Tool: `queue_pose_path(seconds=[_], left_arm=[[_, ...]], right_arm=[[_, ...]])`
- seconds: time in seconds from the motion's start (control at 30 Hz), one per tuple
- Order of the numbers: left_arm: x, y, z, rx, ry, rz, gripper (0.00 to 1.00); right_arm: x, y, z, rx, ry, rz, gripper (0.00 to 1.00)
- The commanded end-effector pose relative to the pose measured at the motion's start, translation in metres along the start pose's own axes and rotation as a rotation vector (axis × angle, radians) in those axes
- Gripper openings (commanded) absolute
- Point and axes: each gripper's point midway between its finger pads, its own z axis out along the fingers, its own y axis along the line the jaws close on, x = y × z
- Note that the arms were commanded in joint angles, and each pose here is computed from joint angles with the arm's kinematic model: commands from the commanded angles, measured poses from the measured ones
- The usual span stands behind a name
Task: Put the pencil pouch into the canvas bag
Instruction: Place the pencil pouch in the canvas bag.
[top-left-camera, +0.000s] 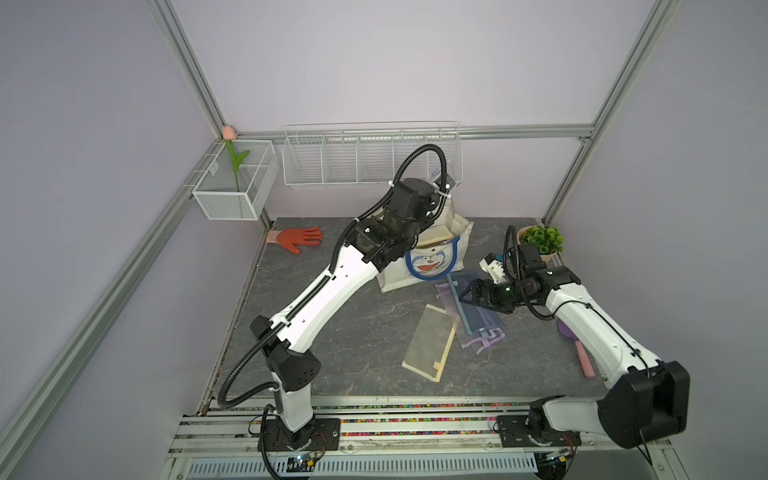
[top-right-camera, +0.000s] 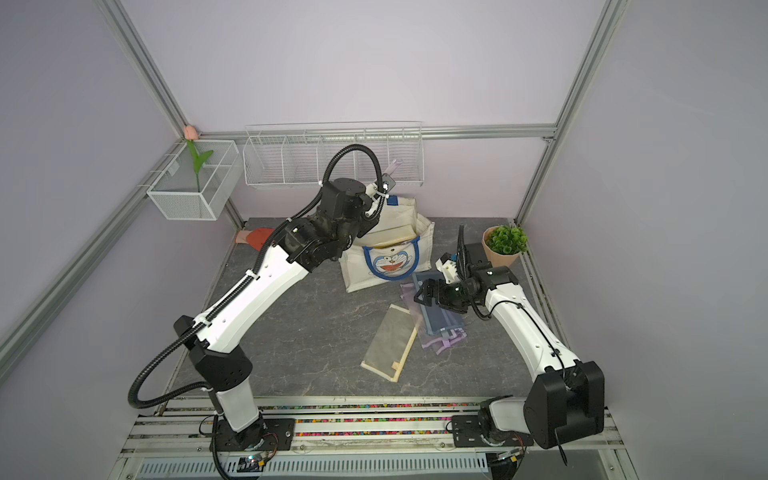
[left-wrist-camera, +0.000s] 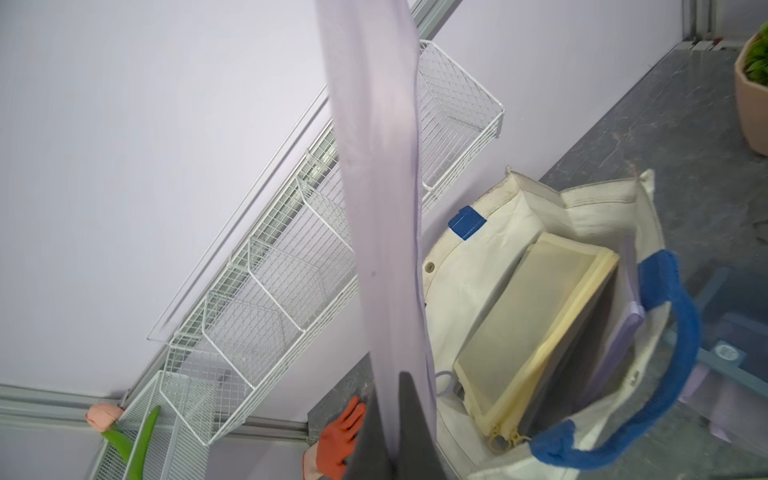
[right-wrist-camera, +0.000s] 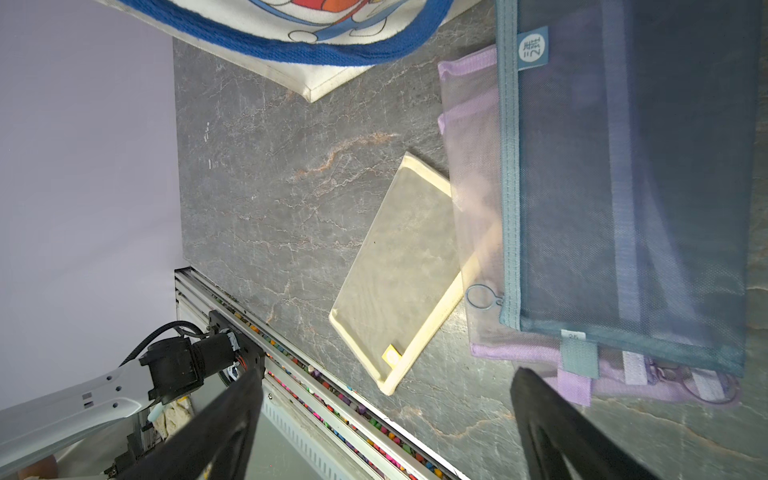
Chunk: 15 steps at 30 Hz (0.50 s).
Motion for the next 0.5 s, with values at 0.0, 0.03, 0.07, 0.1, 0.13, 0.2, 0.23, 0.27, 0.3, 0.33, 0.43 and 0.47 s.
queue_pose_path(seconds=[0.0, 0.03, 0.07, 0.1, 0.13, 0.2, 0.23, 0.27, 0.3, 0.33, 0.43, 0.47], left_arm=[[0.006, -0.021, 0.036, 0.023, 0.017, 0.132, 0.00], [0.010, -0.024, 0.045, 0.020, 0.031, 0.143, 0.00], [0.016, -0.028, 0.055, 0.025, 0.051, 0.156, 0.00], [0.023, -0.032, 0.064, 0.026, 0.071, 0.167, 0.00], [0.029, -0.035, 0.071, 0.026, 0.089, 0.174, 0.00], [0.043, -0.044, 0.083, 0.039, 0.122, 0.188, 0.00], [0.049, -0.048, 0.088, 0.047, 0.132, 0.190, 0.00], [0.055, -0.052, 0.091, 0.059, 0.137, 0.190, 0.00], [0.060, -0.059, 0.095, 0.074, 0.143, 0.193, 0.00], [0.065, -0.063, 0.098, 0.083, 0.151, 0.198, 0.00], [0.079, -0.076, 0.107, 0.104, 0.182, 0.209, 0.00], [0.082, -0.079, 0.109, 0.110, 0.187, 0.208, 0.00]], right_arm=[[0.003, 0.005, -0.003, -0.022, -0.011, -0.045, 0.95], [0.003, 0.006, -0.004, -0.023, -0.013, -0.047, 0.95], [0.003, 0.005, -0.005, -0.020, -0.015, -0.047, 0.95], [0.002, 0.005, -0.005, -0.020, -0.015, -0.046, 0.95], [0.002, 0.006, -0.006, -0.019, -0.017, -0.049, 0.95], [0.002, 0.005, -0.007, -0.014, -0.019, -0.048, 0.95], [0.002, 0.004, -0.007, -0.011, -0.021, -0.048, 0.95], [0.001, 0.003, -0.008, -0.010, -0.023, -0.046, 0.95], [0.001, 0.002, -0.008, -0.009, -0.026, -0.043, 0.95], [0.000, 0.001, -0.008, -0.008, -0.028, -0.041, 0.96], [-0.003, 0.002, -0.008, -0.009, -0.032, -0.040, 0.96], [-0.004, 0.002, -0.008, -0.008, -0.033, -0.039, 0.96]])
